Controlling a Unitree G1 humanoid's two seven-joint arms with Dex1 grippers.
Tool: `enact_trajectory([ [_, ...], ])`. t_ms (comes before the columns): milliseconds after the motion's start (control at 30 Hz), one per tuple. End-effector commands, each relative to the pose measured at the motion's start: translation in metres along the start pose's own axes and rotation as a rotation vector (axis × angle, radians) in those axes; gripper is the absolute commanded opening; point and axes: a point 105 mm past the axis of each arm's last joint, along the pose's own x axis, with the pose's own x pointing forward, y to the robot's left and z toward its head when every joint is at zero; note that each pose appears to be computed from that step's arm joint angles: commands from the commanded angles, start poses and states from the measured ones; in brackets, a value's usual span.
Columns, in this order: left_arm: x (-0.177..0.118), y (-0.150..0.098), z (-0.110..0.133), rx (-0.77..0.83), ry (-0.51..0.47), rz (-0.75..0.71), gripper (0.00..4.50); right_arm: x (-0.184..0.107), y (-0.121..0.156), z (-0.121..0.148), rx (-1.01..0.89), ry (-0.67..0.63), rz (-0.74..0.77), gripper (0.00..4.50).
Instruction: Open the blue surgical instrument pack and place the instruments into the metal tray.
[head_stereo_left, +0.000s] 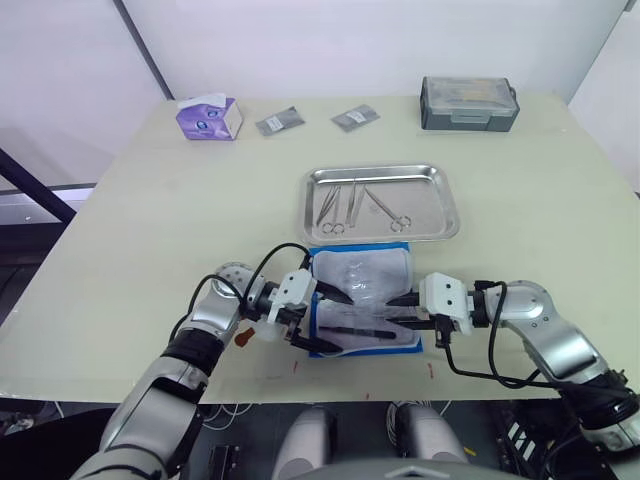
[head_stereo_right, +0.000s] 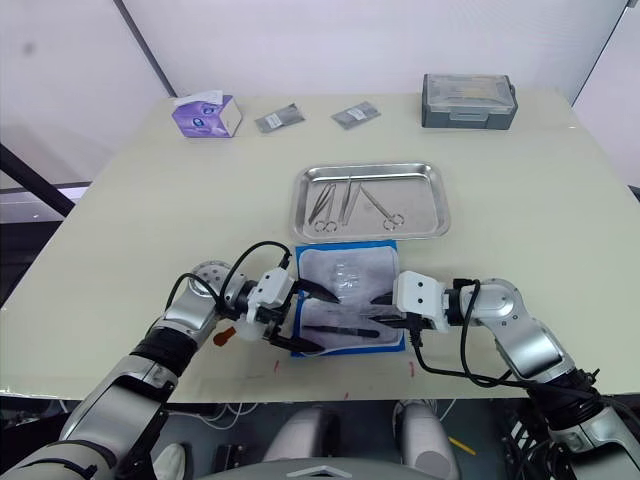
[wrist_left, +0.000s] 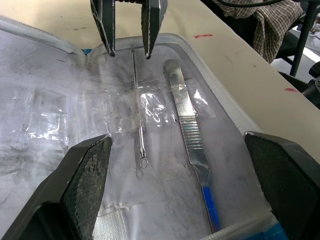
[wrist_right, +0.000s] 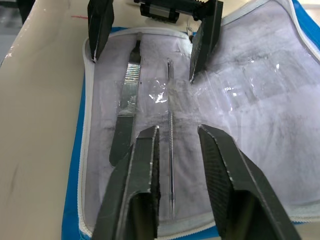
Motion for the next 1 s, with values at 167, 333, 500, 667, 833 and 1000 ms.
enact_trajectory([
  [167,0.014,-0.034,-0.041,-0.186,0.08,-0.128,4.5,0.001,-0.002,0.003,0.022,-0.056,-0.042,1.3],
  [333,0.013,-0.035,-0.042,-0.185,0.082,-0.127,4.5,0.003,0.001,-0.008,0.062,-0.047,-0.041,1.3],
  [500,0.012,-0.035,-0.042,-0.185,0.084,-0.126,4.5,0.002,0.001,-0.014,0.09,-0.04,-0.043,1.3],
  [667,0.011,-0.035,-0.042,-0.185,0.085,-0.126,4.5,0.002,0.001,-0.015,0.113,-0.04,-0.043,1.3],
  [833,0.012,-0.035,-0.042,-0.184,0.083,-0.128,4.5,0.002,0.001,-0.015,0.115,-0.04,-0.042,0.75],
  [1000,0.012,-0.036,-0.041,-0.184,0.083,-0.131,4.5,0.002,0.001,-0.015,0.109,-0.034,-0.043,0.75],
])
